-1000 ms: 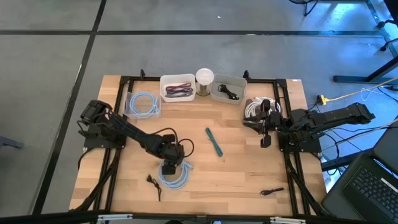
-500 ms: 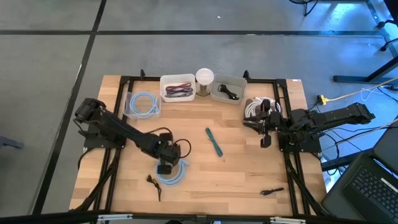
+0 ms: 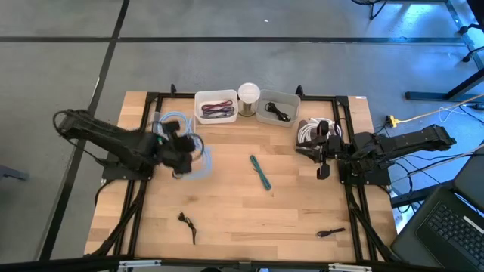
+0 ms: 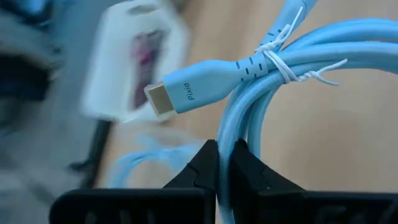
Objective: Pick & Place USB Port
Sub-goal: Put the blue HDMI cable into the transparent bin
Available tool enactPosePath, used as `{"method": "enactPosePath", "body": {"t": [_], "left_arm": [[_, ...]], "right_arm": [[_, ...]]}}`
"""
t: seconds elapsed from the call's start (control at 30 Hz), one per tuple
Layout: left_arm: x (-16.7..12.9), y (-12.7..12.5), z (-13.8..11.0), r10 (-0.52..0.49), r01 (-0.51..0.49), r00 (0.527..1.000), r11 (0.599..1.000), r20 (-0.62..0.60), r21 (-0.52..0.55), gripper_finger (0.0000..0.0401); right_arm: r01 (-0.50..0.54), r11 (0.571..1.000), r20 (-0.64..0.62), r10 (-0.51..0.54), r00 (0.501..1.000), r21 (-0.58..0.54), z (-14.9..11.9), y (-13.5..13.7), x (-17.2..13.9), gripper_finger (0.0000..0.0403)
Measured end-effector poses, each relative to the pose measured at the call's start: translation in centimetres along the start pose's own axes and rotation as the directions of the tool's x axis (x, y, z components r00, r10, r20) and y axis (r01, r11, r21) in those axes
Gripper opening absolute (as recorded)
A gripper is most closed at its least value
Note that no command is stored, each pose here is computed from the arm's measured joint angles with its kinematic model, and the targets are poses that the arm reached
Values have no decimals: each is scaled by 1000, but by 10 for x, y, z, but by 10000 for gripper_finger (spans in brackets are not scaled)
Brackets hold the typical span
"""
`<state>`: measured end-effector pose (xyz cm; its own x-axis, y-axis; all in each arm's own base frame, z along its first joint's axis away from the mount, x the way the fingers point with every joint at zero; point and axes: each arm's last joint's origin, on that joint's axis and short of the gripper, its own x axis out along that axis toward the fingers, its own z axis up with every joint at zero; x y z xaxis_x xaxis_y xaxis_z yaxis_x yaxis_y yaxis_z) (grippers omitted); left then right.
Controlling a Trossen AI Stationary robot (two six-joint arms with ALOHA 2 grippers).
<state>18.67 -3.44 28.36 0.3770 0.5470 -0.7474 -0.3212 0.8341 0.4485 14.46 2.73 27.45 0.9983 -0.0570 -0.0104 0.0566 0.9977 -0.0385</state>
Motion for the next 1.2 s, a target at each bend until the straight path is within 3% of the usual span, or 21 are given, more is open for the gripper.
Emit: {"method": "enactPosePath", "body": {"t": [0.33,0.6,0.87,1.2], "left_arm": [[10,71,-17,317,-315,934,948,-164,42,10],[32,114,-14,395,-396,880,917,-265,54,10],[56,148,-26,315,-340,892,940,-325,-19,10],[106,150,-72,159,-197,915,978,-370,-68,10]], "right_arm": [[0,1000,-1,0,1000,0,0,0,0,77],[0,1000,0,0,1000,0,0,0,0,77],[0,1000,-1,0,1000,0,0,0,0,77],[0,1000,-1,0,1000,0,0,0,0,77]]}}
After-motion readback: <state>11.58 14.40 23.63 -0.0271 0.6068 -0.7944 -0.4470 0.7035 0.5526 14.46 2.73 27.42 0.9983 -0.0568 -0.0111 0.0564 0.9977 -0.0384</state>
